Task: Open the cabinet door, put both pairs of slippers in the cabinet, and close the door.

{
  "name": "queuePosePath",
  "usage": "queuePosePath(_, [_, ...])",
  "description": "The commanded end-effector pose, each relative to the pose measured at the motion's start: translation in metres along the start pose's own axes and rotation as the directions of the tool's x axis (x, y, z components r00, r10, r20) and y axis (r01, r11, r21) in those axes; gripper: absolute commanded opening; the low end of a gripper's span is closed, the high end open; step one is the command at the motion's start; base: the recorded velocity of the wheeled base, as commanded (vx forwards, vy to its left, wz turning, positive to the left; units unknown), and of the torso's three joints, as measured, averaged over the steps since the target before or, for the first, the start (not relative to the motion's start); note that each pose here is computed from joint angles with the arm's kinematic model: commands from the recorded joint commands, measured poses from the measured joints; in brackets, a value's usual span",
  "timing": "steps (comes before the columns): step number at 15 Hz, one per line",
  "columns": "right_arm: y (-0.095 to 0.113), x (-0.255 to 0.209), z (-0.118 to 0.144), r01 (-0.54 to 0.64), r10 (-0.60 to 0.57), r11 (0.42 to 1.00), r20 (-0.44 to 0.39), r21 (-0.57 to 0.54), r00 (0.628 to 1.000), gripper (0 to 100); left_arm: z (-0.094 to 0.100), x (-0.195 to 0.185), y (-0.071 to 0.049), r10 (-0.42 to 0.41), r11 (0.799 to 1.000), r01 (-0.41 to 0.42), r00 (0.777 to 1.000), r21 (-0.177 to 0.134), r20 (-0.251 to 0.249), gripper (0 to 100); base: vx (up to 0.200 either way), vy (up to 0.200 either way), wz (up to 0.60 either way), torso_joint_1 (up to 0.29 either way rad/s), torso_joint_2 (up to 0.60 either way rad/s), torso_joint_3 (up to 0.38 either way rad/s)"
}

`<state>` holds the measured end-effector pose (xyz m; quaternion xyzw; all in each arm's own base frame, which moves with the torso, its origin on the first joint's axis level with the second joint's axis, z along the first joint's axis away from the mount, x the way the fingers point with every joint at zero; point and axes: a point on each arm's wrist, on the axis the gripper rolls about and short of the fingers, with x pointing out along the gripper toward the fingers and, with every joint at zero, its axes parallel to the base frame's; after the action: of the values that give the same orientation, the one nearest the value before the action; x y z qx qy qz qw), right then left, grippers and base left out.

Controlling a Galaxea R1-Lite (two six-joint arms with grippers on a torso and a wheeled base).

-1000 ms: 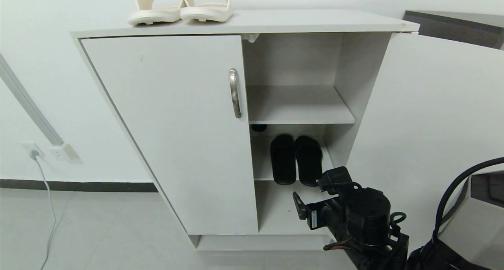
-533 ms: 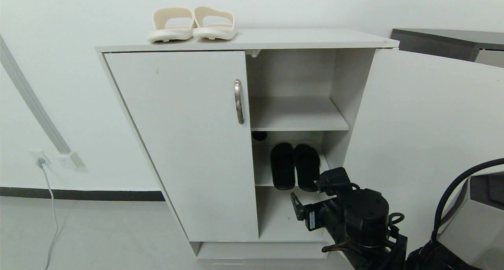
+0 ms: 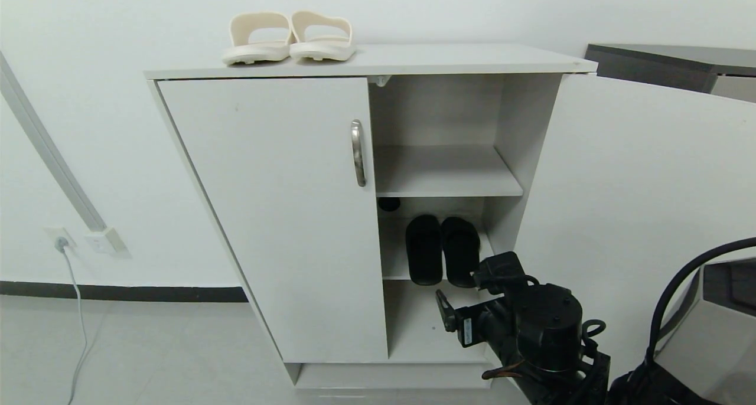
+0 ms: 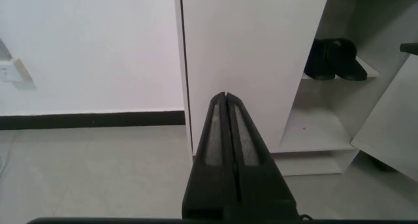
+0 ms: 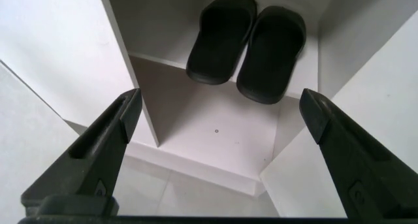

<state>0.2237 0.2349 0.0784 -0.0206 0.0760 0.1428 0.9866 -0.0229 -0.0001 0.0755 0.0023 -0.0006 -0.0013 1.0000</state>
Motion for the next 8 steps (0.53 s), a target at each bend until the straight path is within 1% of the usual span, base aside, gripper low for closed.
queuePosePath(1, [0.0008, -0.0001, 0.0004, -0.003, 0.003, 1.0, 0.003, 0.001, 1.0, 100, 0.0, 0.0001, 0.0, -0.001, 1.0, 0.001, 1.0, 0.0, -0.001, 0, 0.0, 0.2, 0.0, 0.007, 0.01, 0.002])
queuePosePath(8, [0.0002, -0.0002, 0.0014, 0.0, 0.0, 1.0, 0.005, 0.003, 1.0, 100, 0.0002, 0.0001, 0.0, -0.001, 1.0, 0.001, 1.0, 0.0, 0.0, 0, 0.0, 0.2, 0.0, 0.004, 0.0, 0.004])
